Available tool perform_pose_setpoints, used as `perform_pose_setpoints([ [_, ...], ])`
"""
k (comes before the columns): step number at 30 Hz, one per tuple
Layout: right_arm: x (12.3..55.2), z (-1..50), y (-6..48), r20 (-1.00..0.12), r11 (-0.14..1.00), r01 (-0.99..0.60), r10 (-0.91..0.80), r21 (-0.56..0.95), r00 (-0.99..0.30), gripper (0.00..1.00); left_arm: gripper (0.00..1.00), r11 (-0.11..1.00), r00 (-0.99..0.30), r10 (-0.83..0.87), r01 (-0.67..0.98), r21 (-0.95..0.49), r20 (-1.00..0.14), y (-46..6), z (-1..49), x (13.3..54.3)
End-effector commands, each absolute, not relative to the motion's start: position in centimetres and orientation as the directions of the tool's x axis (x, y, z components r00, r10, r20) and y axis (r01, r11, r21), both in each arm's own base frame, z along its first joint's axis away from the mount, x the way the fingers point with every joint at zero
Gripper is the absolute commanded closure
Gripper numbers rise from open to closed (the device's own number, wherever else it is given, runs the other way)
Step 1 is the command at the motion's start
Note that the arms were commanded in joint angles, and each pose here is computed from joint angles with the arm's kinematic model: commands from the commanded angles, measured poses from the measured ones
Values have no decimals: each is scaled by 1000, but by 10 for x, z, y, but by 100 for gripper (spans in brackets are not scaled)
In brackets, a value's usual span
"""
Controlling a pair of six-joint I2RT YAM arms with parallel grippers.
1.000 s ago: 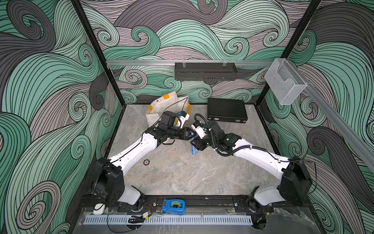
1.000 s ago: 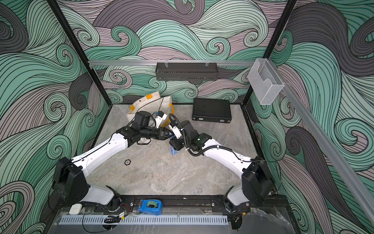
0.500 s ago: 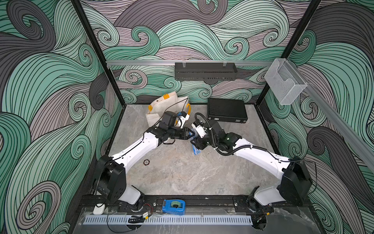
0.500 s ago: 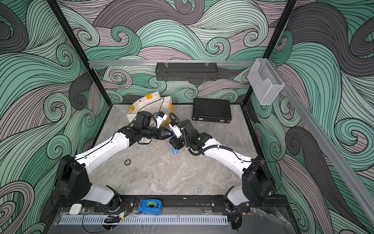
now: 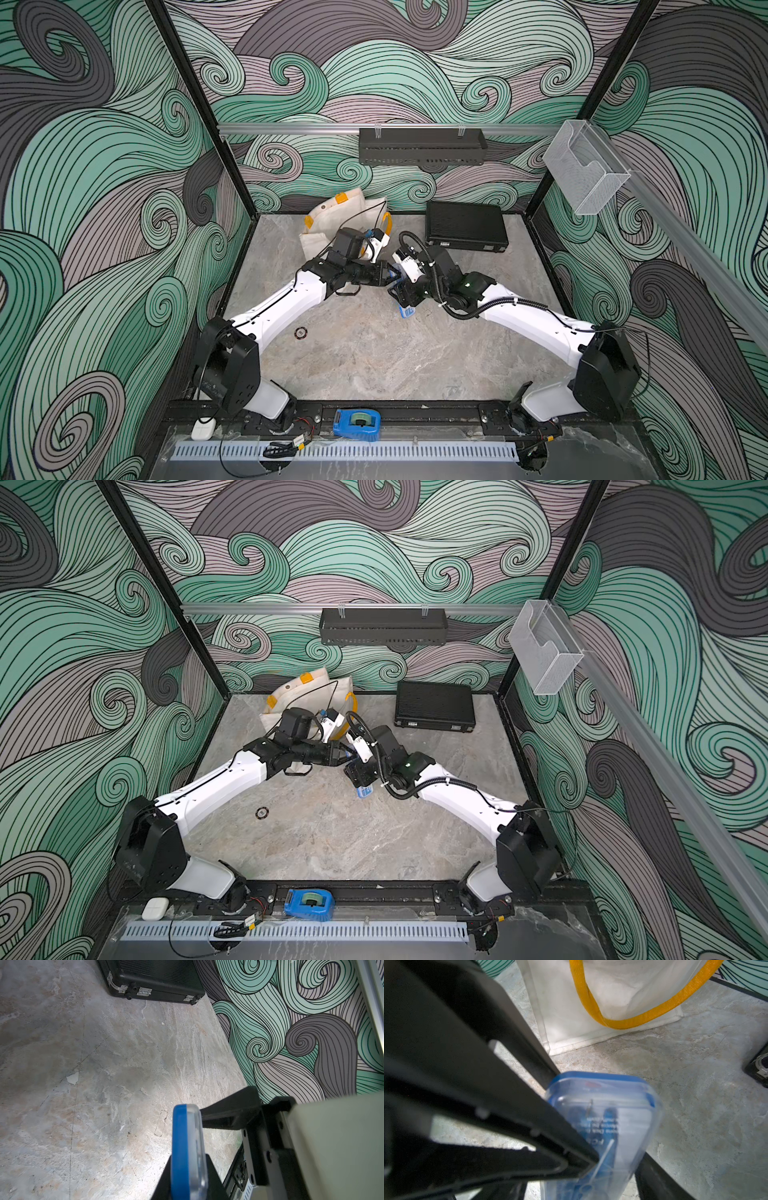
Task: Put the compass set into the canvas bag
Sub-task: Pick up the compass set at the center of the board, then place the compass set in the canvas bag.
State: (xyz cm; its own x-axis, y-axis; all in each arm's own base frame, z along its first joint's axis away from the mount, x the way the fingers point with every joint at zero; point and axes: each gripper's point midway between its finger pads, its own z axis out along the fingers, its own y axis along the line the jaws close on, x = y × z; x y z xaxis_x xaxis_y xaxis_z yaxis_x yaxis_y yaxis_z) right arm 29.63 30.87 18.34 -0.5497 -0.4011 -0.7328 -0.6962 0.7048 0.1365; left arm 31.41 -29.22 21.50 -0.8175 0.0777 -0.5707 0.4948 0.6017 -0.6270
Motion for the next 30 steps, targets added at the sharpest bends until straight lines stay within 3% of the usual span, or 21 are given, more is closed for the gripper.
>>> perform_pose_setpoints([
  [1,303,194,308,-749,719,-686,-392,113,-534,4,88,593,-792,49,514,-620,-609,-296,236,326],
  [2,304,196,305,-751,727,-678,-390,104,-533,0,88,602,-792,44,507,-617,-608,-294,235,328],
  [7,304,213,279,-772,776,-626,-350,79,-531,0,89,625,-790,14,485,-611,-612,-287,238,342],
  [16,319,262,195,-821,918,-365,-88,153,-565,0,91,662,-698,-116,477,-578,-707,-258,288,391],
  [24,333,218,175,-757,952,-259,-46,165,-652,0,90,738,-541,-227,447,-506,-810,-194,374,441],
  [30,337,181,177,-705,960,-236,-65,148,-707,0,90,891,-462,-193,287,-352,-866,-133,383,479],
])
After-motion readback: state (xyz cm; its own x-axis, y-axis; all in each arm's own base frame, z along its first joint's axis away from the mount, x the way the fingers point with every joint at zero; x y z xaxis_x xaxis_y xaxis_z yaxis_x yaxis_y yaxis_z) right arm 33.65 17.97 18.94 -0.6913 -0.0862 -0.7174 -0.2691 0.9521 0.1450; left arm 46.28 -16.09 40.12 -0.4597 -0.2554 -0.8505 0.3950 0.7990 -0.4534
